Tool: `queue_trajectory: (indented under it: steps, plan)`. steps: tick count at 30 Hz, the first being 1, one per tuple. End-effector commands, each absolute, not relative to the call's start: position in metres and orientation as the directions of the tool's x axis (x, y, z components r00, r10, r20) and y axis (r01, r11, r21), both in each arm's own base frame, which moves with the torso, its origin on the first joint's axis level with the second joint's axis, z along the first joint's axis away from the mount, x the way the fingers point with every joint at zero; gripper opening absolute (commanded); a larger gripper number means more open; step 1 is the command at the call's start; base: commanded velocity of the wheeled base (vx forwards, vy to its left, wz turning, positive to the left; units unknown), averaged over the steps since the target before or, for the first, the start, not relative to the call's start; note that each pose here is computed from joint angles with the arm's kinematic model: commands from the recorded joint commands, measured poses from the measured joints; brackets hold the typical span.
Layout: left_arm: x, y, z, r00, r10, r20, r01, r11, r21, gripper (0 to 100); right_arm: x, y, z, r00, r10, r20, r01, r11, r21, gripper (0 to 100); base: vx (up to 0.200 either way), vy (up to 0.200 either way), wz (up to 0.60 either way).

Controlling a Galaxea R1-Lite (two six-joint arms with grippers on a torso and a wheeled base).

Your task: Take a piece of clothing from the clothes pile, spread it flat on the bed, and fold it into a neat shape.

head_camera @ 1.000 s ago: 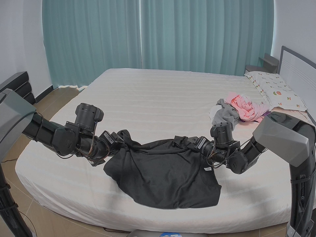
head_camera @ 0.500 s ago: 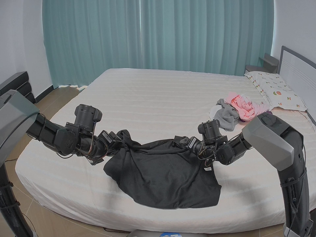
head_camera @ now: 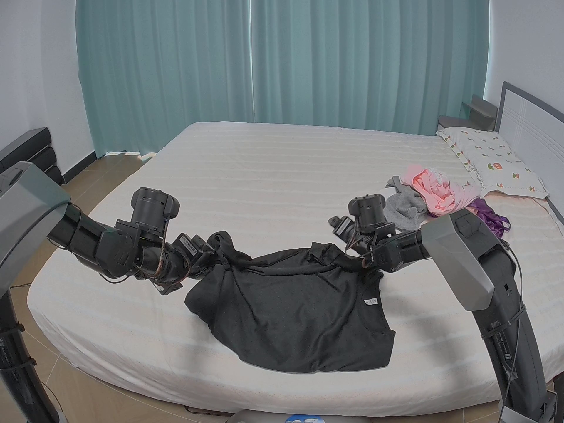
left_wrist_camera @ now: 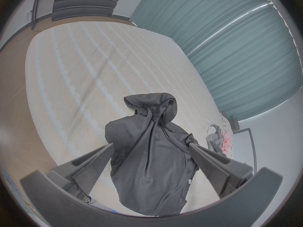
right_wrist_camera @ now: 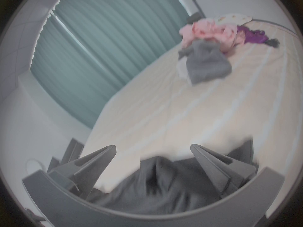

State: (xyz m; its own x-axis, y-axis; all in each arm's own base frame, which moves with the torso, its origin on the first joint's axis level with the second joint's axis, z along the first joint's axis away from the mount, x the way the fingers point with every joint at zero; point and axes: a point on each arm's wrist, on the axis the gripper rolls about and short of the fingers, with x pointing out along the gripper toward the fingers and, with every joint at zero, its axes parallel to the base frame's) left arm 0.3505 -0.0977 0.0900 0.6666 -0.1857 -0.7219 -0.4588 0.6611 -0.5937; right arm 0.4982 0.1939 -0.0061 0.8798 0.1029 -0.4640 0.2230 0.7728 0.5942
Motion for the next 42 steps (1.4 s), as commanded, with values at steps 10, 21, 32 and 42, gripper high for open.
queue_trajectory:
  steps: [10,21,32,42]
  plan:
    - [0.355,-0.09,0.083,0.659,-0.166,-0.734,-0.484,0.653,-0.582,100,0.518,0.118,0.026,0.943,-0.017,-0.333,0.243,0.72,0.65,100,0.0,0.0,0.0]
    - [0.355,-0.089,0.083,0.659,-0.166,-0.734,-0.483,0.655,-0.582,100,0.46,0.172,0.004,0.845,0.204,-0.495,0.18,0.763,0.621,100,0.0,0.0,0.0]
    - [0.354,-0.09,0.081,0.653,-0.167,-0.739,-0.486,0.656,-0.577,100,0.435,0.21,-0.017,0.764,0.293,-0.576,0.155,0.782,0.603,100,0.0,0.0,0.0]
    - [0.354,-0.091,0.08,0.652,-0.167,-0.74,-0.485,0.658,-0.576,100,0.437,0.211,-0.019,0.764,0.284,-0.579,0.159,0.787,0.596,100,0.0,0.0,0.0]
